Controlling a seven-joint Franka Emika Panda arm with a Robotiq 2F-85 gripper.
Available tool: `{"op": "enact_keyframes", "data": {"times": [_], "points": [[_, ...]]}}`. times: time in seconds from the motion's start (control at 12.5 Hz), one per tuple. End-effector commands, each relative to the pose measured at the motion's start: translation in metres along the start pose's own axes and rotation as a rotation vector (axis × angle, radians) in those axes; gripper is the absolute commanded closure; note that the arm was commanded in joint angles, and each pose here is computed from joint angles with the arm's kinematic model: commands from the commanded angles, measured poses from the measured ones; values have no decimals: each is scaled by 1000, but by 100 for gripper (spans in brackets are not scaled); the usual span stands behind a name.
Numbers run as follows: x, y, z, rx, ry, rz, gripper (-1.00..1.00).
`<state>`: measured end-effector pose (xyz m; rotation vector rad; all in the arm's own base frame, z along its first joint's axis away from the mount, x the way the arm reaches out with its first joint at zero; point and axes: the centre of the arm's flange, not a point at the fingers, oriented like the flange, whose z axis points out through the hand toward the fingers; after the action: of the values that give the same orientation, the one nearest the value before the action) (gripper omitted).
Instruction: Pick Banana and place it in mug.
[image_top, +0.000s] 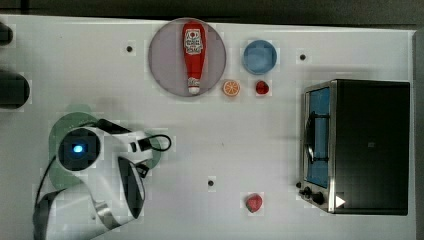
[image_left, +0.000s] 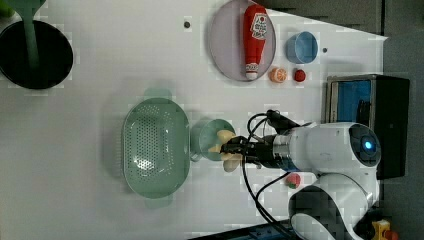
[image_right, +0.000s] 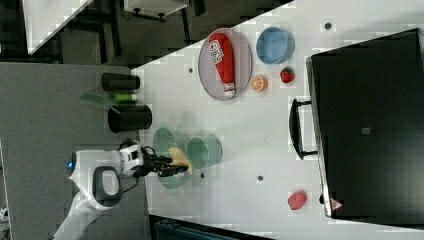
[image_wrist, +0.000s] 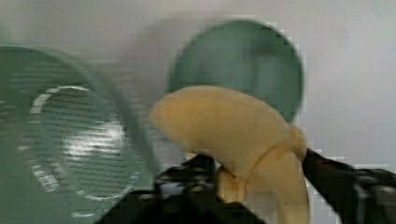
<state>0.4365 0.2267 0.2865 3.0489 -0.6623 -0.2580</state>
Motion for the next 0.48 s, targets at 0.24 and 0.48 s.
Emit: {"op": "enact_keyframes", "data": {"times": [0.24, 0.48], "points": [[10, 0, -11, 46, 22, 58, -100], [32, 8, -38, 91, 66, 102, -100]]}}
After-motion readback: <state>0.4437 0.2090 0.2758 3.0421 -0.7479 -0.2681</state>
